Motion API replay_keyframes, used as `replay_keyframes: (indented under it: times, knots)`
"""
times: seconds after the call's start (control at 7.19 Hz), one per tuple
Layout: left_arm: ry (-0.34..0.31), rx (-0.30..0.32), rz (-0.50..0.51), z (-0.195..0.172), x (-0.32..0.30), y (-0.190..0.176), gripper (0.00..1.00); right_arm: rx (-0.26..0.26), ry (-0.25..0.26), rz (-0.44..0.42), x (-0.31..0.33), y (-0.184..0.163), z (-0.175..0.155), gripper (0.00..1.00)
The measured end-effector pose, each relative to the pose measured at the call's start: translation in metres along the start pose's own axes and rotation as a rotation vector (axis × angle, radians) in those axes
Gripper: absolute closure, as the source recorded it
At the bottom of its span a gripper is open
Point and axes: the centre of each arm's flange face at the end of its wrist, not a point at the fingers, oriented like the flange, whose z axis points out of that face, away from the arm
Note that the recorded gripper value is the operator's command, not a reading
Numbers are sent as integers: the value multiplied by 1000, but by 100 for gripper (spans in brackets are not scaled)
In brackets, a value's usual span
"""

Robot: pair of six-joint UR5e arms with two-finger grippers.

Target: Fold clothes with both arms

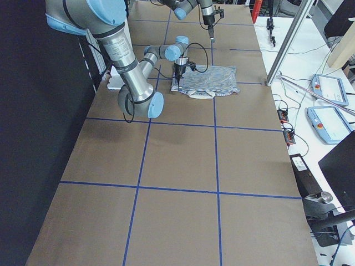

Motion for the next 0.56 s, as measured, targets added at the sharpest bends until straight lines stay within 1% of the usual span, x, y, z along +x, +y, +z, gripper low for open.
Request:
replay_keyframes:
  times: [0.56]
  knots:
    - [0,0,3,0,0,0,0,-10,10,-2,1,3,7,0]
